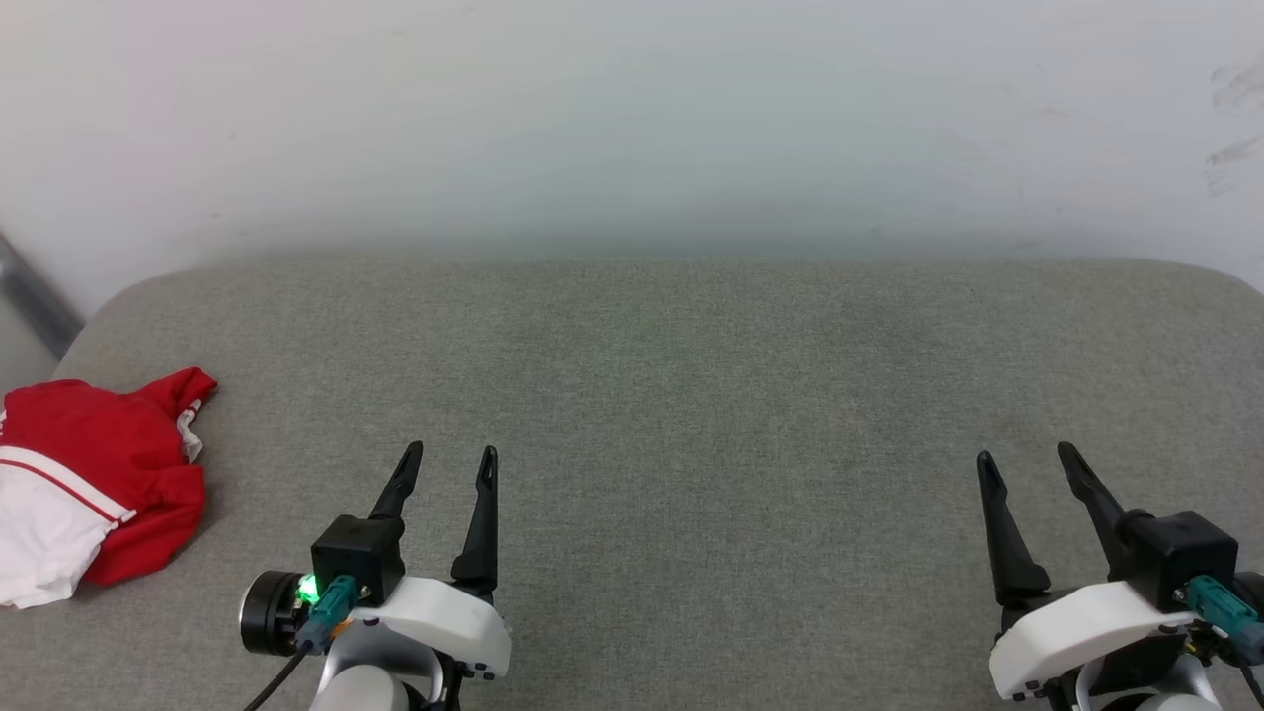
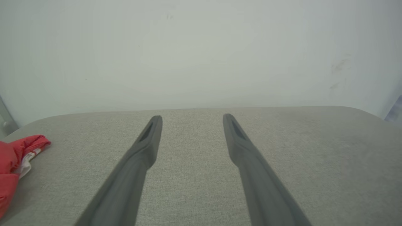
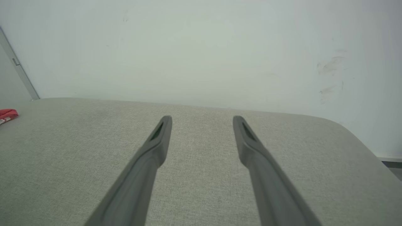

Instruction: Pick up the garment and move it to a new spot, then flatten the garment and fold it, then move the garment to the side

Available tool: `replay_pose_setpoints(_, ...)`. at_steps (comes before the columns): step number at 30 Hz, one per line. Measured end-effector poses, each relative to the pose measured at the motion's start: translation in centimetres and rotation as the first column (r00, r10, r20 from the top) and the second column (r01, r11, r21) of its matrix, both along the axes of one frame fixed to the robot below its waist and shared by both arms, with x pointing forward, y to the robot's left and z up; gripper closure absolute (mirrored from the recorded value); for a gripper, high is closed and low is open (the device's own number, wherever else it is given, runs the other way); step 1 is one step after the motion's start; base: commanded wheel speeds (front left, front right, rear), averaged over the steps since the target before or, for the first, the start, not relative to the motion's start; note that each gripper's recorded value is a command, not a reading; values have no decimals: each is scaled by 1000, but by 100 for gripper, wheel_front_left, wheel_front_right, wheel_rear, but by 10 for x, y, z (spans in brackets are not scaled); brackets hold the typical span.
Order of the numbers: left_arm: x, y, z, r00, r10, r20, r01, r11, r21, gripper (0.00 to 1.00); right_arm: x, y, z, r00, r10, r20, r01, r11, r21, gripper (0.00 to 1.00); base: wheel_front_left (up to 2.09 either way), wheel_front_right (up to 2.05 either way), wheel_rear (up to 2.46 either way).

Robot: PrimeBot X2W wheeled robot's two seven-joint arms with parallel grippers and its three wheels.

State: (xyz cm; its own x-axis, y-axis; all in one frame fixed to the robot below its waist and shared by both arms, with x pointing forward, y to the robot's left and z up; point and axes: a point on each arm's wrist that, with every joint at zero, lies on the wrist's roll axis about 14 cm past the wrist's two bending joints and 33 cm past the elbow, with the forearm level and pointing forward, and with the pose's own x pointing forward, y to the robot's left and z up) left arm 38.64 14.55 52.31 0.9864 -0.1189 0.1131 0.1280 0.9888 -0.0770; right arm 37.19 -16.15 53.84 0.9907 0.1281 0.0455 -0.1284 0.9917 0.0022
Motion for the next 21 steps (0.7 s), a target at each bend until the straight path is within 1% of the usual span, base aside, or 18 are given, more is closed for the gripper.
replay_pose_setpoints(4, 0, 0, 0, 1000, -1, 3, 1, 1000, 11, 0, -1, 0, 0, 1000, -1, 1, 1, 1000, -18, 0, 0, 0, 0)
replay_pose_setpoints(14, -2, 10, -4, 1000, 29, -12, -29, 999, -28, 0, 1, 3, 1, 1000, 7, 6, -7, 1000, -2, 0, 0, 0, 0)
replay_pose_setpoints(21, -7, 36, -1, 994, 110, -7, -110, 993, -47, 0, 9, 26, 4, 997, 76, 18, -76, 997, 11, 0, 0, 0, 0)
